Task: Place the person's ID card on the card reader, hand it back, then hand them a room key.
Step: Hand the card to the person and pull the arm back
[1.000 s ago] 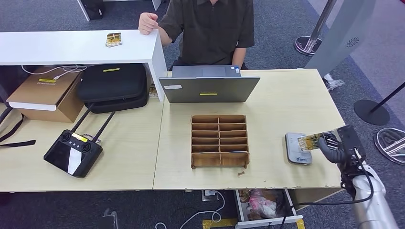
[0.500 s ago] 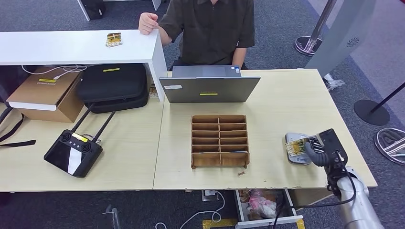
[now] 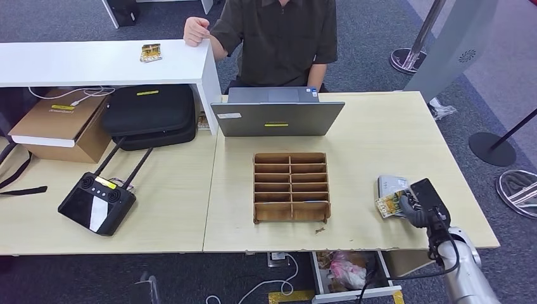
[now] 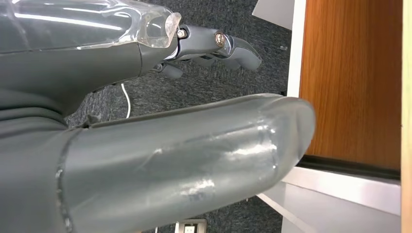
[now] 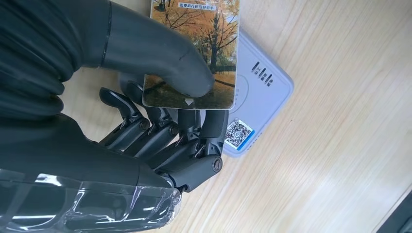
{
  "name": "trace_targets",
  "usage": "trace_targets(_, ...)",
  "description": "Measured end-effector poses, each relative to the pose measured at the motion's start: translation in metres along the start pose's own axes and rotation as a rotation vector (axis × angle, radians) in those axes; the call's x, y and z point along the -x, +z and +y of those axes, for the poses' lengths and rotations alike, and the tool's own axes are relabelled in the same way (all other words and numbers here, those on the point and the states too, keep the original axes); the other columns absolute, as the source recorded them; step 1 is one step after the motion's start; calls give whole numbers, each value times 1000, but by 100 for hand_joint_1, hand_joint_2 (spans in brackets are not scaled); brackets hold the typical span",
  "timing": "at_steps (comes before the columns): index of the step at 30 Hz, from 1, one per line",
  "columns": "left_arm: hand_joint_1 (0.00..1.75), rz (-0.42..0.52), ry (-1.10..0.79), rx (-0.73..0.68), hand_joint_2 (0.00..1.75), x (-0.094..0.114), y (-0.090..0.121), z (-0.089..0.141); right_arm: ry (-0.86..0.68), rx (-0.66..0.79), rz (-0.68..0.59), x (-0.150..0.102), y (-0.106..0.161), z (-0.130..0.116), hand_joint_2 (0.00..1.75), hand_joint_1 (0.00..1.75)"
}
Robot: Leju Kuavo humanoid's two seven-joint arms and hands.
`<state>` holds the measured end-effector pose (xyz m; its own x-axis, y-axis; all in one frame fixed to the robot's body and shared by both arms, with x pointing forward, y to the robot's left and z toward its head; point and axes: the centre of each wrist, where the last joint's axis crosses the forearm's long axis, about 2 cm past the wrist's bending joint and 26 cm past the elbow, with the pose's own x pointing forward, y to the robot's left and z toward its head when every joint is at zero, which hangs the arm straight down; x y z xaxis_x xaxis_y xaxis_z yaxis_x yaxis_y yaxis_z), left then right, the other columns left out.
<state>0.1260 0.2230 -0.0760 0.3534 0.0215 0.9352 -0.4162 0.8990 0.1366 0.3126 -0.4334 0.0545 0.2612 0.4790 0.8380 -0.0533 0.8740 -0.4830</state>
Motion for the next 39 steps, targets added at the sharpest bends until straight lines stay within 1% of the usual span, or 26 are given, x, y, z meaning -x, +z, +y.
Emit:
trace_targets(10, 0, -12, -9, 5, 0, -3, -2, -3, 18, -20, 14, 10, 8, 7, 175, 175)
trace_targets(17, 0, -13, -9, 4, 0, -3, -3, -3, 22, -40, 12, 12, 11, 9, 175, 175)
trace_targets(20, 0, -13, -10, 0, 0, -3, -3, -3, 78, 2, 1, 10, 10, 8, 175, 175)
trace_targets(23, 0, -12, -16, -9, 0, -3, -3, -3, 136, 71, -36, 3, 10, 7, 175, 175)
trace_targets(26, 0, -10, -23, -19, 0, -3, -2, -2, 201, 163, -105, -15, 9, 3, 175, 175)
trace_targets(29, 0, -9, -29, -25, 0, -2, -2, -2, 256, 268, -222, -47, 10, -5, 175, 175)
trace_targets(35, 0, -8, -40, -33, 0, -2, -1, -1, 275, 447, -473, -108, 22, -25, 175, 175)
trace_targets(39, 0, -10, -47, -31, 0, -1, 0, -1, 276, 508, -562, -133, 32, -34, 175, 175)
